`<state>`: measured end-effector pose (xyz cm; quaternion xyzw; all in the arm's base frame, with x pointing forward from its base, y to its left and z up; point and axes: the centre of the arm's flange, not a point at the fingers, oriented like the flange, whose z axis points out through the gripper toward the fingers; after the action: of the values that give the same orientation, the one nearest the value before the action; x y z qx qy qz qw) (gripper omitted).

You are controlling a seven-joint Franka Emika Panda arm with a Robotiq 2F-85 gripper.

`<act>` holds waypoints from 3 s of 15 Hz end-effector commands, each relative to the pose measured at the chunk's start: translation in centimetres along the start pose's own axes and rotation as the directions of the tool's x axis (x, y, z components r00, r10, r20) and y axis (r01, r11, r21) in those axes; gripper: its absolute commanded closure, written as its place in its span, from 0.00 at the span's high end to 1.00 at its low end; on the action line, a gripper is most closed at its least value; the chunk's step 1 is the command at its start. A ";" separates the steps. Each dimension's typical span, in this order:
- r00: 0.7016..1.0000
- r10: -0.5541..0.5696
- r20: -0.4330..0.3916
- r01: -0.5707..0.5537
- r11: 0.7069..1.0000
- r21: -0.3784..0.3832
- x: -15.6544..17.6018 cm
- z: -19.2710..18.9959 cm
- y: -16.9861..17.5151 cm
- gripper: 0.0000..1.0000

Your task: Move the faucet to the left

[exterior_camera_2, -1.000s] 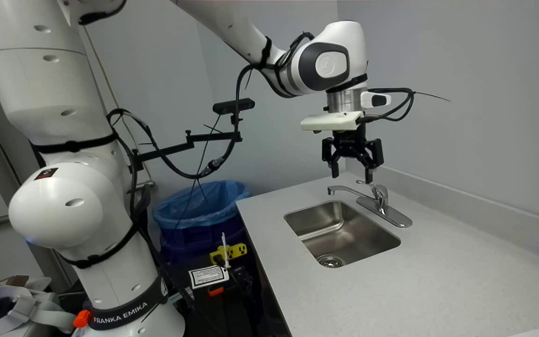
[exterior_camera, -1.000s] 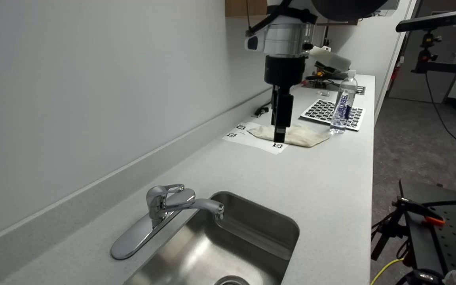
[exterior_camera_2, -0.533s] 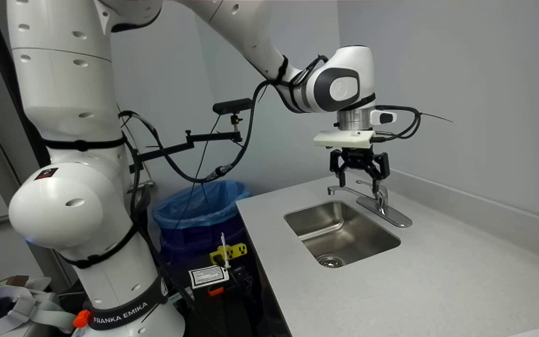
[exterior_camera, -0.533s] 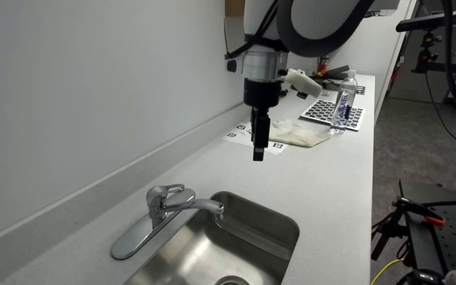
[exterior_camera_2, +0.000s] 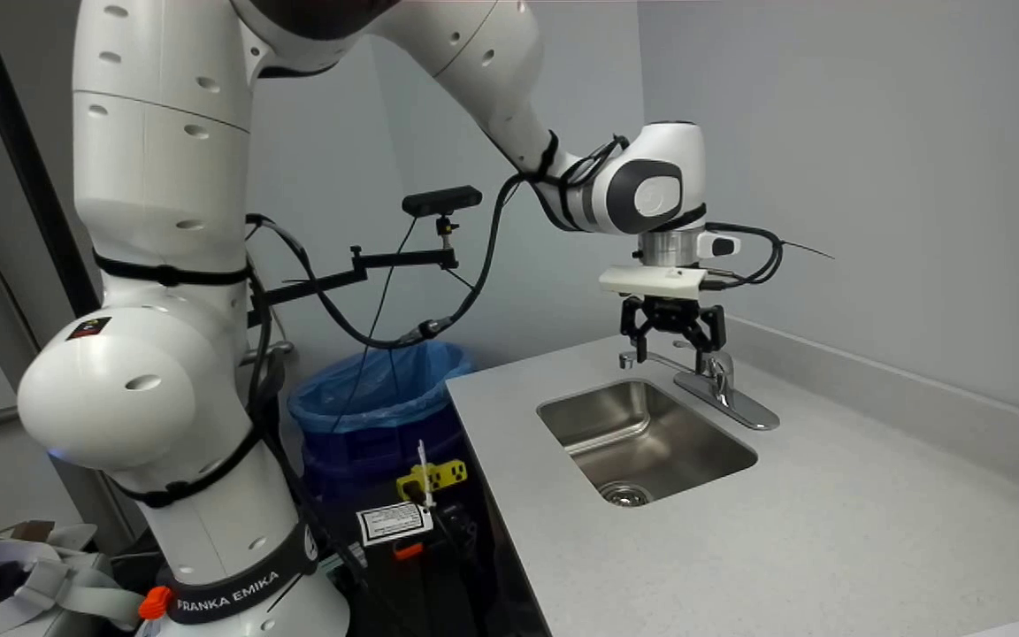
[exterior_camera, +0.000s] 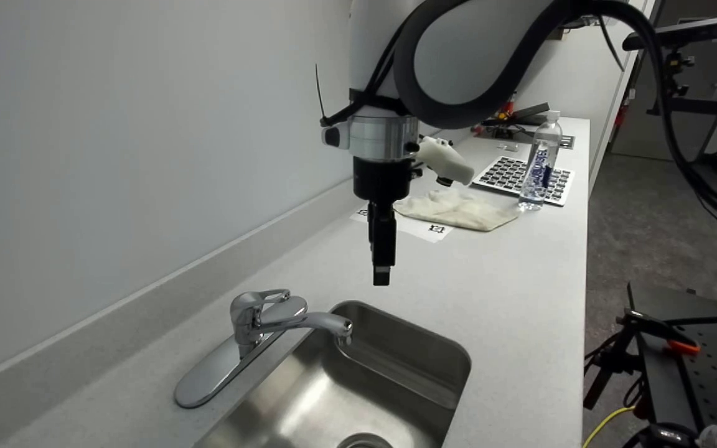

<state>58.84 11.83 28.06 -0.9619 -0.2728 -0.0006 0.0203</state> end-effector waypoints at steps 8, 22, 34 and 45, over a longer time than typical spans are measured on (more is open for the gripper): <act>0.998 0.049 -0.050 -0.047 0.999 0.023 0.8 -0.1 2.7 1.00; 0.997 0.042 -0.058 -0.036 0.994 0.107 6.7 5.1 1.1 0.87; 0.995 0.005 -0.097 0.012 0.984 0.177 9.2 5.8 -2.6 0.00; 0.993 -0.064 -0.098 0.083 0.976 0.199 10.0 6.7 -5.6 0.00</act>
<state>64.45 18.88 22.67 -0.9535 -0.2825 -0.0149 0.1038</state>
